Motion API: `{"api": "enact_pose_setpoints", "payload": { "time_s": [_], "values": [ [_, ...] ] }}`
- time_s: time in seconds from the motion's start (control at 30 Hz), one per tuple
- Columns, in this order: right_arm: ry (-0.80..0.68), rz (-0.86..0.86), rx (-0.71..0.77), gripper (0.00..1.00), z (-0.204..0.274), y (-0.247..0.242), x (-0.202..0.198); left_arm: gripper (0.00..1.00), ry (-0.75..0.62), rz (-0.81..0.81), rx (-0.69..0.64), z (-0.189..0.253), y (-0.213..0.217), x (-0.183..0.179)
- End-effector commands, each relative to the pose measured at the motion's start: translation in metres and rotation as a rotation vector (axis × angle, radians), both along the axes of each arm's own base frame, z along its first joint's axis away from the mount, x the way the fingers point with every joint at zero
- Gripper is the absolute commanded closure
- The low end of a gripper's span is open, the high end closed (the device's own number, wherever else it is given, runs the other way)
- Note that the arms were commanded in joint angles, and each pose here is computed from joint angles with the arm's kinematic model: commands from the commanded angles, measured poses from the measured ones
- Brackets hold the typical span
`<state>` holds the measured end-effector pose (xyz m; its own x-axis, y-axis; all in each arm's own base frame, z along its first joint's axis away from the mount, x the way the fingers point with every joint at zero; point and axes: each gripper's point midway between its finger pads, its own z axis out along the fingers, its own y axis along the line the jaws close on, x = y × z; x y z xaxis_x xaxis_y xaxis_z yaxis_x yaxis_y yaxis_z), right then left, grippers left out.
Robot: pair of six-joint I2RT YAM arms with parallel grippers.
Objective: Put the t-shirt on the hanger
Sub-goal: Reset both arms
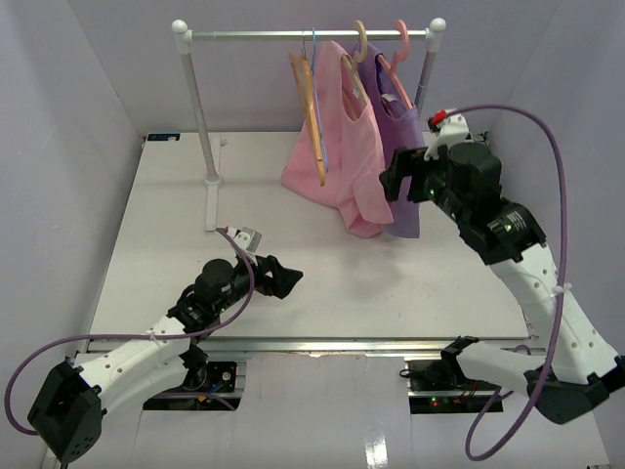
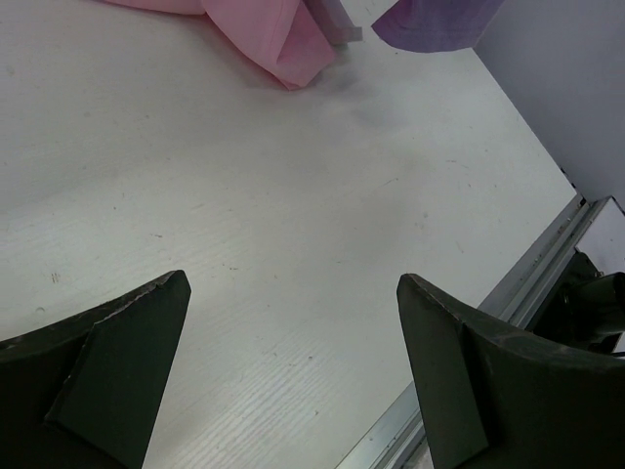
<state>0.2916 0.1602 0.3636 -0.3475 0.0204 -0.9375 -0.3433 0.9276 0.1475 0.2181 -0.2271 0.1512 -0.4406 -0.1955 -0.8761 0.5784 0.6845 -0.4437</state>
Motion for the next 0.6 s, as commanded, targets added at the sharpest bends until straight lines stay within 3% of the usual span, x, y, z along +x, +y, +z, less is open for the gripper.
{"api": "enact_pose_setpoints", "payload": {
  "time_s": [0.0, 0.37, 0.57],
  "values": [
    [-0.012, -0.062, 0.027, 0.1, -0.028, -0.02, -0.019, 0.02, -0.064, -0.004, -0.022, 0.012, 0.0, 0.0],
    [-0.039, -0.031, 0.035, 0.1, -0.096, -0.044, -0.064, 0.02, -0.117, -0.042, -0.066, 0.027, -0.001, -0.009],
    [-0.056, -0.046, 0.044, 0.1, -0.11, -0.05, -0.069, 0.02, -0.153, -0.073, -0.103, 0.037, -0.003, -0.016]
  ]
}}
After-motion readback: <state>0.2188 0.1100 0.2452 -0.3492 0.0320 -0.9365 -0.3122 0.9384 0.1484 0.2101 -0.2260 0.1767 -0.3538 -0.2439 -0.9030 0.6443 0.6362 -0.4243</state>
